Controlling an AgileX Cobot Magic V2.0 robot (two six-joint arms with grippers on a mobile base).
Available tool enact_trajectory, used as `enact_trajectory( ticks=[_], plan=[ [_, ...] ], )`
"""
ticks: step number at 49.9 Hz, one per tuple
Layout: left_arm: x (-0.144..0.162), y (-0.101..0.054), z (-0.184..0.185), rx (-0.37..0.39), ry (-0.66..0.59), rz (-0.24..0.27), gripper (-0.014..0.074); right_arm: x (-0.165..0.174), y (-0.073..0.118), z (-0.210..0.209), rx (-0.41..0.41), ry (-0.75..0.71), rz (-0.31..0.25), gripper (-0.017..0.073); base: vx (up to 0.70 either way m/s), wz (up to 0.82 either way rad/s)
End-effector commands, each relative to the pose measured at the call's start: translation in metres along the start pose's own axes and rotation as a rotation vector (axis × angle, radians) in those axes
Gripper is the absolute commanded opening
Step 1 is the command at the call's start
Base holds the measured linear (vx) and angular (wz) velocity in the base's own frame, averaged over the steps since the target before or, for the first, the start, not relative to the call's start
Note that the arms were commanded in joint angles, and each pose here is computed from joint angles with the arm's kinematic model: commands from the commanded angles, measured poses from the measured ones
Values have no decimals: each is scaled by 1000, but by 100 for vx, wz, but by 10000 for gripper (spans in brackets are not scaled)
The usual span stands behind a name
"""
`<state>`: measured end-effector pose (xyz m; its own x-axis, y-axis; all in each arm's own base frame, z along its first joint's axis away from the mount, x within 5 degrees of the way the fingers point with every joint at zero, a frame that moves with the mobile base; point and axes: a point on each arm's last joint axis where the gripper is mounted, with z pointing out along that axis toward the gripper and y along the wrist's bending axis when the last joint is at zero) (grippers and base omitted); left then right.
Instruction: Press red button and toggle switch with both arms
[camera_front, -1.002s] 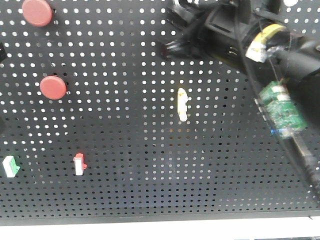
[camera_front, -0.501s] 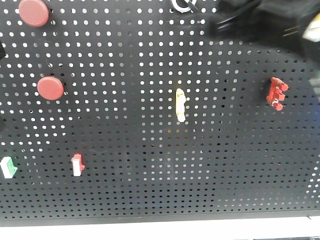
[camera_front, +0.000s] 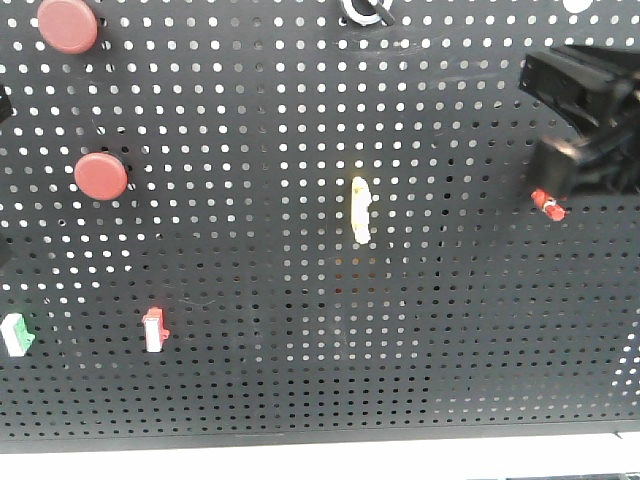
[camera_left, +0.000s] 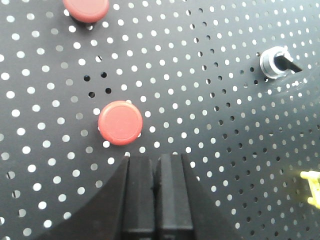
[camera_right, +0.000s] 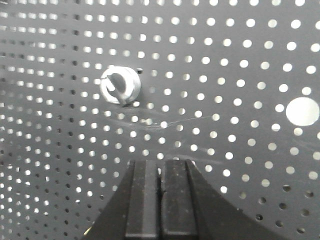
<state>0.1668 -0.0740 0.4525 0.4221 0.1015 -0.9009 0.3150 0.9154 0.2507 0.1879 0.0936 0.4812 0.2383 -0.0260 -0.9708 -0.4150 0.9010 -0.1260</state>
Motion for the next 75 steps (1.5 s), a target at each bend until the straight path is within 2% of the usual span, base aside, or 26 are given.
enact_trajectory(
  ticks=[1, 20, 27, 30, 36, 41, 45, 53, 60, 61, 62, 75],
  plan=[
    [-17, 4, -1, -22, -101, -16, 1, -19, -1, -7, 0, -122, -16, 0, 0, 0],
    [-18, 4, -2, -22, -104, -16, 1, -20, -1, -7, 0, -123, -16, 0, 0, 0],
    [-7, 1, -8, -17, -85, -16, 1, -20, -1, -7, 0, -123, -16, 0, 0, 0],
    [4, 1, -20, -25, -54, 8, 1, -20, -1, -7, 0, -124, -16, 0, 0, 0],
    [36, 4, -61, -96, 27, 43, 1, -20, -1, -7, 0, -124, -16, 0, 0, 0],
    [70, 4, -106, -199, 87, -3, 1, -20, -1, -7, 0, -124, -16, 0, 0, 0],
    [95, 1, -137, -278, 124, -15, 1, -20, -1, -7, 0, -124, -16, 0, 0, 0],
    [136, -13, -186, -387, 167, 12, 1, -20, -1, -7, 0, -124, -16, 0, 0, 0],
    [177, -27, -212, -403, 177, 7, 1, -20, -1, -7, -1, -125, -16, 0, 0, 0],
    [180, -28, -212, -400, 199, -5, 1, -19, -1, -6, -1, -123, -16, 0, 0, 0],
    [192, -30, -214, -376, 355, -51, 1, -18, -1, -6, 0, -115, -16, 0, 0, -1],
    [196, -31, -215, -372, 398, -66, 1, -18, -1, -6, 1, -106, -16, 0, 0, 0]
  ],
)
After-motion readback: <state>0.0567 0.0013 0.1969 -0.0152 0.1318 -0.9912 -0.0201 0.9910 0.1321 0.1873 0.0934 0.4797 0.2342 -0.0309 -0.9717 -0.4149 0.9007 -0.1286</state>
